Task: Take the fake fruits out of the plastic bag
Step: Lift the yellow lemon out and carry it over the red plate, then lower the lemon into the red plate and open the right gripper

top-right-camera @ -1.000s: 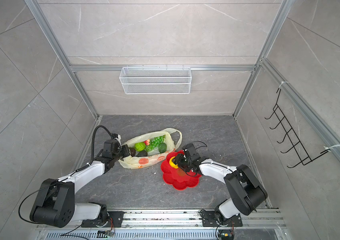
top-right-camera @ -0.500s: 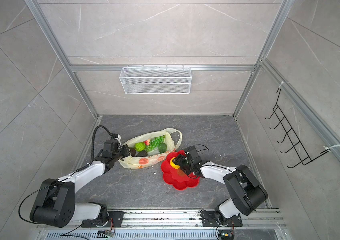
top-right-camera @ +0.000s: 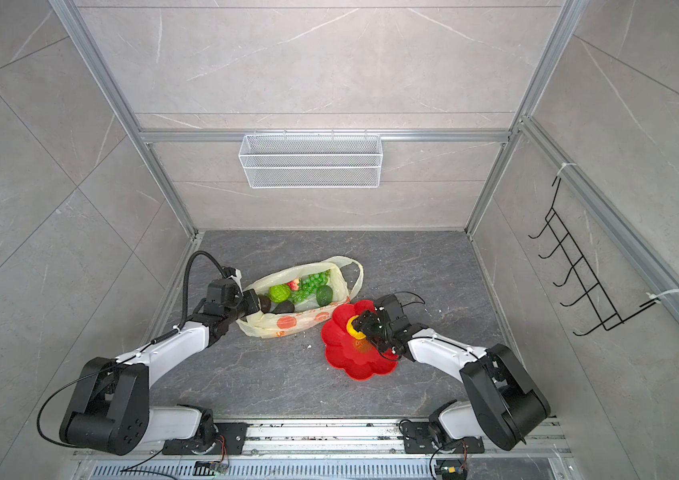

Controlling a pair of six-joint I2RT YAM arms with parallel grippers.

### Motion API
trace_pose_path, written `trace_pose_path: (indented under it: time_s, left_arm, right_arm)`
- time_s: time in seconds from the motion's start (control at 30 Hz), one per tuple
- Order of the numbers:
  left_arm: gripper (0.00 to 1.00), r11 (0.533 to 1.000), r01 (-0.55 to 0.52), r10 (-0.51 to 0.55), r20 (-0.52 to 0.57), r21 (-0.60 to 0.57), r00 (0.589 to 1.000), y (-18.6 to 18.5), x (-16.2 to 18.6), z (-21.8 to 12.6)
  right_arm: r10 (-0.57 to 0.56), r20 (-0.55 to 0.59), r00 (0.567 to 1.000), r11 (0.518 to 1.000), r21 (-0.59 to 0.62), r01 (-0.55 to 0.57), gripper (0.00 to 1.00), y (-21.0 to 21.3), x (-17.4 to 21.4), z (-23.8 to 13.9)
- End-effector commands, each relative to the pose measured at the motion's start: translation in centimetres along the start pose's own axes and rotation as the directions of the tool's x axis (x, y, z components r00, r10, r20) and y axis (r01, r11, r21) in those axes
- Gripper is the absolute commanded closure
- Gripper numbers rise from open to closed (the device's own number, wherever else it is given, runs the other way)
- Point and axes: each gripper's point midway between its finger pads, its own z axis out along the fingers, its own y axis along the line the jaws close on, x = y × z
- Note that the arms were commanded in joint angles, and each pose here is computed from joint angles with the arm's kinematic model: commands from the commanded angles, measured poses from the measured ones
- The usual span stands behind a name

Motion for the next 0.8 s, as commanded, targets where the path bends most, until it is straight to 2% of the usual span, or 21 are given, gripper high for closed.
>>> trace_pose_path:
  time_s: [0.0, 0.27, 0.47, 0.77]
  left_arm:
    - [0.98, 0.999, -0.026, 0.025, 0.031, 0.022, 0.999, -0.7, -0.8, 0.0]
    - [0.98, 0.999, -0.026, 0.025, 0.028, 0.025, 0.999, -0.7, -0.8, 0.1]
    - [0.97, 0.999, -0.026, 0.025, 0.027, 0.034, 0.999, -0.9, -0.8, 0.1]
    - [0.98, 0.999, -0.029, 0.028, 0.026, 0.044, 0.999, -1.2, -0.8, 0.1]
  right_arm:
    - [0.006, 0.026, 1.000, 0.999, 0.054, -0.007, 0.23, -1.5, -0.2, -0.7]
    - [-0.001, 0.044, 0.999, 0.998, 0.067, -0.002, 0.23, -1.1, -0.8, -1.6]
    - [-0.097, 0.111, 0.989, 0.986, 0.143, 0.081, 0.23, -0.3, -2.7, -4.0]
    - [-0.233, 0.134, 0.963, 0.965, 0.151, 0.213, 0.24, 4.2, -3.8, -5.2]
